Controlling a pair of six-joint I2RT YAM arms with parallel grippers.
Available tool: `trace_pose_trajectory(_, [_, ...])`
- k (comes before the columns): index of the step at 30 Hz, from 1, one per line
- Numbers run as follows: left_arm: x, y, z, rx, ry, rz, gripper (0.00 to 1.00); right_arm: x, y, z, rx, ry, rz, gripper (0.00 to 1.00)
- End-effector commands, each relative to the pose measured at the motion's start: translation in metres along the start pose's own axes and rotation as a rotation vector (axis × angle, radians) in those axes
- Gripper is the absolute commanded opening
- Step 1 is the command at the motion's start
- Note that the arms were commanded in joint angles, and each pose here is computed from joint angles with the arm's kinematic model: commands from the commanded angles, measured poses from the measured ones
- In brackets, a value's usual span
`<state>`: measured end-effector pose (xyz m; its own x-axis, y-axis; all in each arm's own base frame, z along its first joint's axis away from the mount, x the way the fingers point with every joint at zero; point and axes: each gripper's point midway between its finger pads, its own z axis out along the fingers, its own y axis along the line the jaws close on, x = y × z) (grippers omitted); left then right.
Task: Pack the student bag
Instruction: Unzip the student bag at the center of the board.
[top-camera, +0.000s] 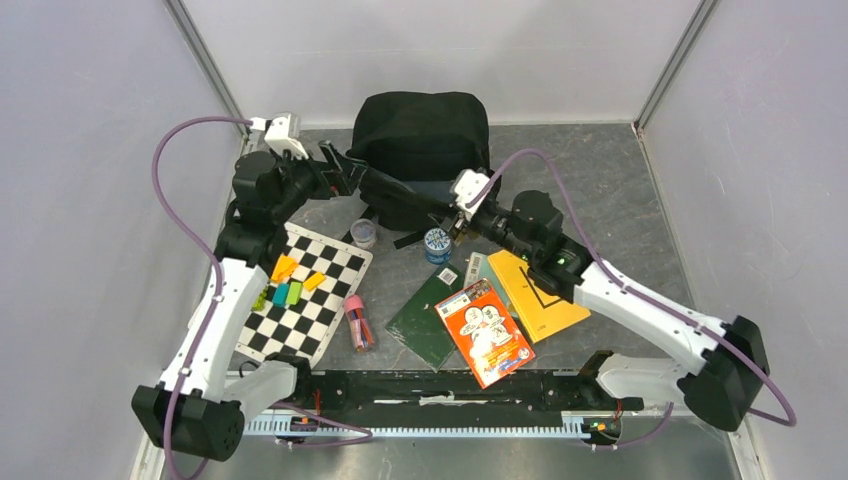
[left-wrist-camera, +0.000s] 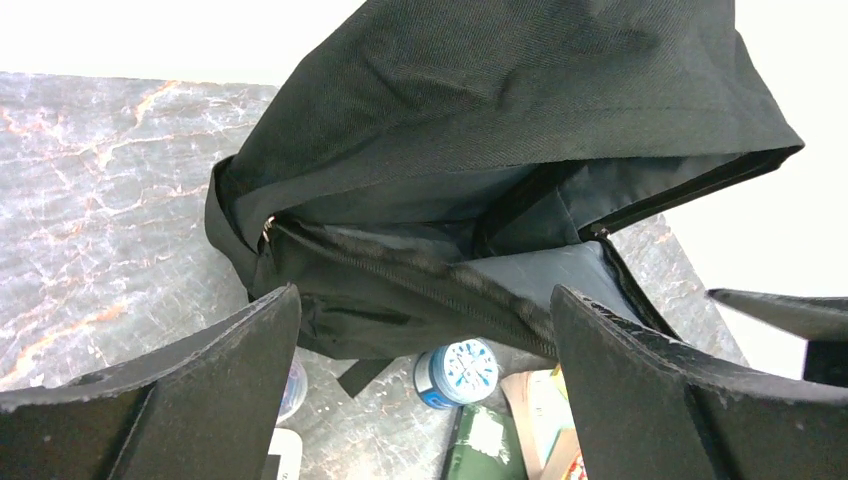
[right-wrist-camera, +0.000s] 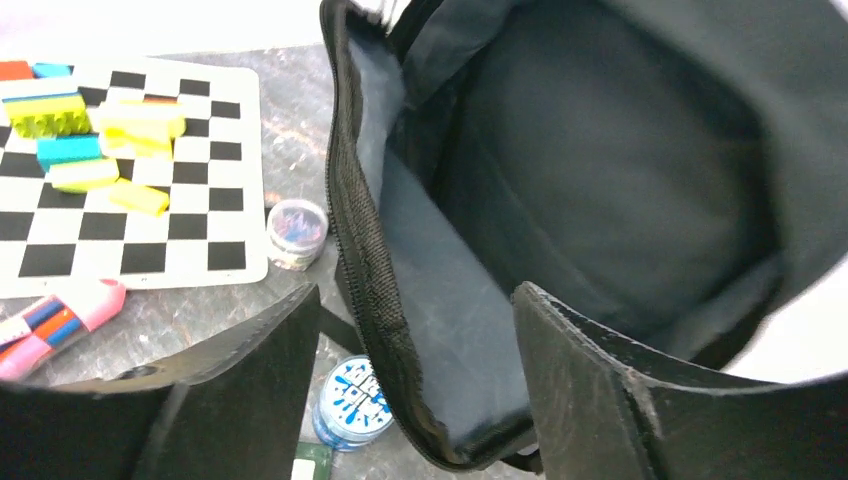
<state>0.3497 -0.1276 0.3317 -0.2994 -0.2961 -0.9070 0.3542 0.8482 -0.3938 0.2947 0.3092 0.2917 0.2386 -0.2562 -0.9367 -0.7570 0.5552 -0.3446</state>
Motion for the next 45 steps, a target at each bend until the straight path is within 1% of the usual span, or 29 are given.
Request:
trace_pose_trajectory(1, [-0.012, -0.003, -0.020, -0.053, -0.032, -0.100, 1.00, -0.049, -0.036, -0.020, 0.135, -0.046, 0.038, 0.78])
trace_pose_trajectory(4, [-0.007, -0.005, -0.025, -0.064, -0.022, -0.186, 1.00, -0.057, -0.050, -0.022, 0.192, -0.032, 0.035, 0.85])
trace_pose_trajectory(7, [0.001, -0.013, -0.022, -0.023, -0.019, -0.339, 1.00, -0.061, -0.049, -0.017, 0.180, -0.052, 0.016, 0.91])
trace_pose_trajectory(10, [0.007, -0.022, -0.016, 0.035, -0.025, -0.472, 1.00, -0.070, -0.047, -0.012, 0.164, -0.087, 0.039, 0.93])
trace_pose_trajectory(12, [0.012, -0.024, -0.013, 0.063, -0.028, -0.529, 1.00, -0.073, -0.048, -0.007, 0.166, -0.100, 0.067, 0.93])
trace_pose_trajectory(15, [0.018, -0.019, -0.009, 0.051, -0.033, -0.574, 1.00, -0.065, -0.048, 0.004, 0.173, -0.094, 0.080, 0.94])
trace_pose_trajectory(19, [0.008, -0.023, 0.000, 0.103, -0.079, -0.609, 1.00, -0.055, -0.044, 0.016, 0.157, -0.071, 0.080, 0.94])
trace_pose_trajectory(25, [0.009, -0.020, 0.017, 0.112, -0.076, -0.674, 1.00, -0.056, -0.021, 0.017, 0.039, -0.118, 0.052, 0.95])
trace_pose_trajectory(29, [0.020, -0.014, 0.029, 0.080, -0.021, -0.681, 1.00, -0.054, -0.009, 0.021, -0.034, -0.126, 0.002, 0.96])
trace_pose_trajectory(32, [0.039, -0.007, 0.035, 0.054, 0.032, -0.689, 1.00, -0.043, 0.000, 0.026, -0.081, -0.096, -0.023, 0.95])
trace_pose_trajectory(33, [0.044, -0.004, 0.036, 0.047, 0.038, -0.687, 0.98, -0.036, 0.004, 0.028, -0.097, -0.080, -0.026, 0.94])
trace_pose_trajectory(34, [0.049, -0.002, 0.036, 0.043, 0.042, -0.681, 0.92, -0.032, 0.006, 0.029, -0.107, -0.067, -0.026, 0.93])
trace_pose_trajectory(35, [0.051, -0.001, 0.035, 0.043, 0.038, -0.672, 0.83, -0.026, 0.008, 0.029, -0.113, -0.051, -0.023, 0.92])
trace_pose_trajectory(36, [0.054, 0.000, 0.034, 0.044, 0.030, -0.659, 0.76, -0.022, 0.008, 0.029, -0.111, -0.039, -0.021, 0.92])
trace_pose_trajectory(37, [0.055, 0.001, 0.032, 0.051, 0.020, -0.642, 0.66, -0.017, 0.009, 0.028, -0.105, -0.025, -0.018, 0.92])
trace_pose_trajectory(38, [0.056, 0.000, 0.030, 0.068, 0.007, -0.624, 0.57, -0.013, 0.008, 0.027, -0.095, -0.015, -0.017, 0.92])
trace_pose_trajectory(40, [0.060, -0.003, 0.027, 0.117, -0.008, -0.579, 0.44, -0.005, 0.002, 0.024, -0.050, 0.013, -0.011, 0.92])
trace_pose_trajectory(41, [0.064, -0.005, 0.026, 0.142, -0.013, -0.555, 0.38, -0.002, -0.002, 0.023, -0.026, 0.026, -0.005, 0.93])
trace_pose_trajectory(42, [0.069, -0.006, 0.025, 0.162, -0.009, -0.527, 0.35, 0.001, -0.007, 0.020, 0.008, 0.041, 0.004, 0.93])
trace_pose_trajectory(45, [0.081, -0.005, 0.021, 0.209, -0.029, -0.419, 0.28, 0.002, -0.022, 0.011, 0.102, 0.061, 0.044, 0.97])
